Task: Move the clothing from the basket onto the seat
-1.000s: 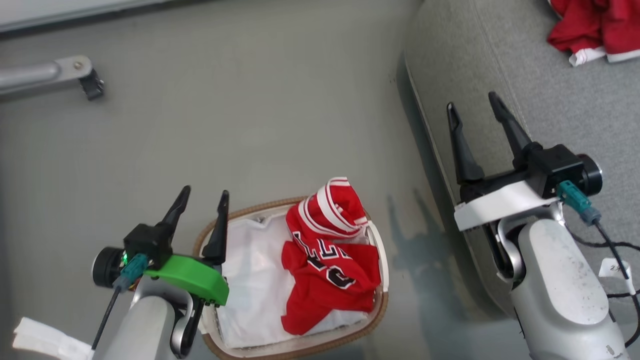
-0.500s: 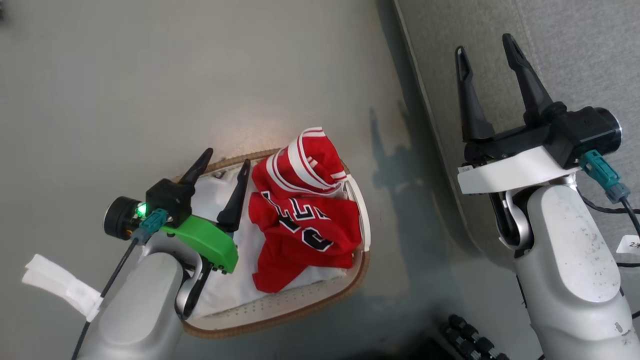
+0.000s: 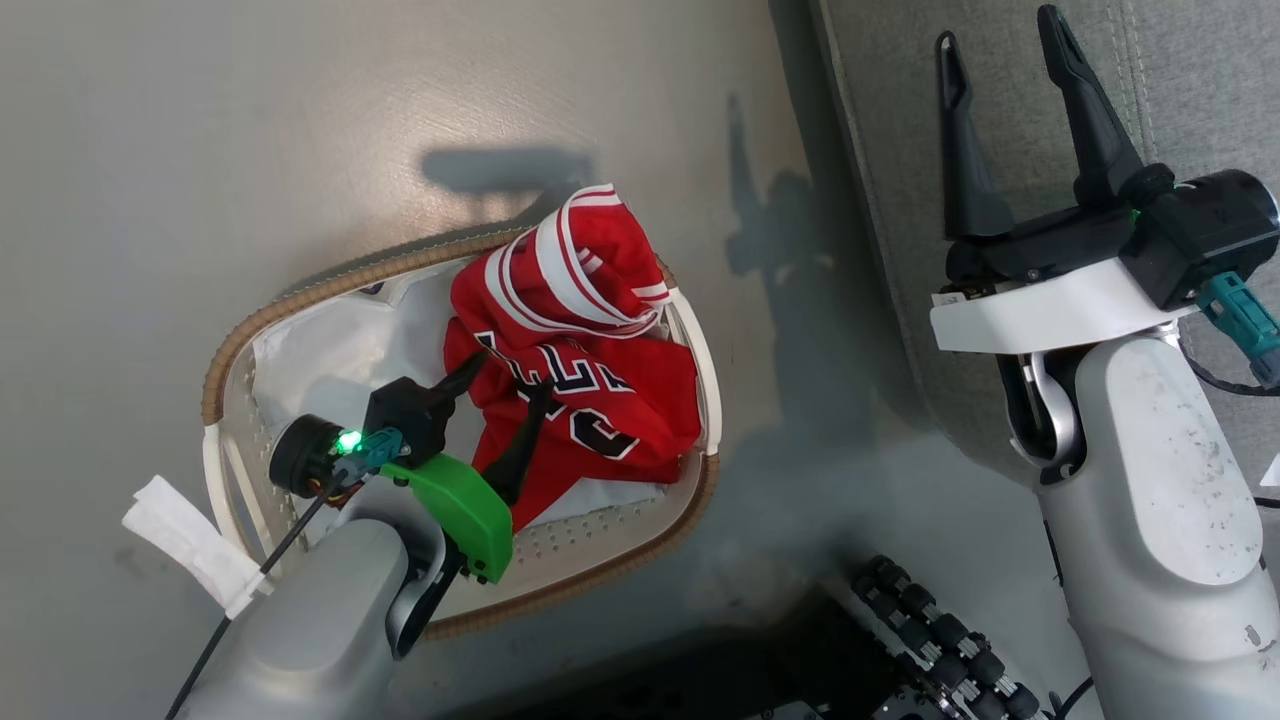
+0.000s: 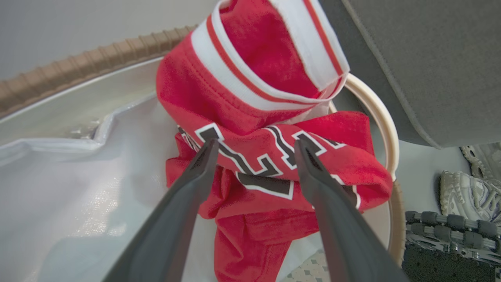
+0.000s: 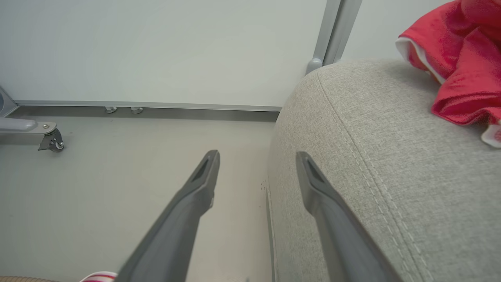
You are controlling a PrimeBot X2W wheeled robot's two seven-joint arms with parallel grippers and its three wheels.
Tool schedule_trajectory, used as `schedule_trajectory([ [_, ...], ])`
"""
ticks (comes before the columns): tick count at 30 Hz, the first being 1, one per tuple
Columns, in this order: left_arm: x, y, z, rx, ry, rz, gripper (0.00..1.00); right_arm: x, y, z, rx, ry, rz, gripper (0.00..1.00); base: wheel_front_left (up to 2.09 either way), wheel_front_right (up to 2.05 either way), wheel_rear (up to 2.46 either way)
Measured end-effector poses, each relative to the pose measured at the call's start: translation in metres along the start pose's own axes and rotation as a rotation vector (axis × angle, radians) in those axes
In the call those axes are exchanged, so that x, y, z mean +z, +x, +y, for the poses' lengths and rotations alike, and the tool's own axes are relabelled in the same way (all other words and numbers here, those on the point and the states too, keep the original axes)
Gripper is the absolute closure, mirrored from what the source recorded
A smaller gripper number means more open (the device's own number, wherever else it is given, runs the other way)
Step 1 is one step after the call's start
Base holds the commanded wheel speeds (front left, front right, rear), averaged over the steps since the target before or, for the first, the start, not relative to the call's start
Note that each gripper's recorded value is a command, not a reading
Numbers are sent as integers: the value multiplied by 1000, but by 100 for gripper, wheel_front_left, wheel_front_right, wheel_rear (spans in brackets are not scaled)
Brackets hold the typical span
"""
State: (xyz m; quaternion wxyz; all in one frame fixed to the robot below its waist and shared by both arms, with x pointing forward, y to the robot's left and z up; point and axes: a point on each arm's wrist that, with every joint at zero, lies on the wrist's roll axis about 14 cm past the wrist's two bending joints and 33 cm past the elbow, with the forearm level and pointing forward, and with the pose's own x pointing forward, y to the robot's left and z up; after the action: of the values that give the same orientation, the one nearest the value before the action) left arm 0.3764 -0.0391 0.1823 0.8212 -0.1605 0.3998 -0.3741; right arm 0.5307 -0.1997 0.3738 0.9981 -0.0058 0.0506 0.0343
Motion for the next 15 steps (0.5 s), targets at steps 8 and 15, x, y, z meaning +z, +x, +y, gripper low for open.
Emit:
schedule_trajectory([
  [8, -34, 14, -6, -53, -31, 96, 0, -23, 4, -2, -1, -6, 37, 0, 0, 0, 0],
  [15, -43, 26, -10, -81, -54, 124, 0, -35, 4, -7, -14, -15, 57, 0, 0, 0, 0],
])
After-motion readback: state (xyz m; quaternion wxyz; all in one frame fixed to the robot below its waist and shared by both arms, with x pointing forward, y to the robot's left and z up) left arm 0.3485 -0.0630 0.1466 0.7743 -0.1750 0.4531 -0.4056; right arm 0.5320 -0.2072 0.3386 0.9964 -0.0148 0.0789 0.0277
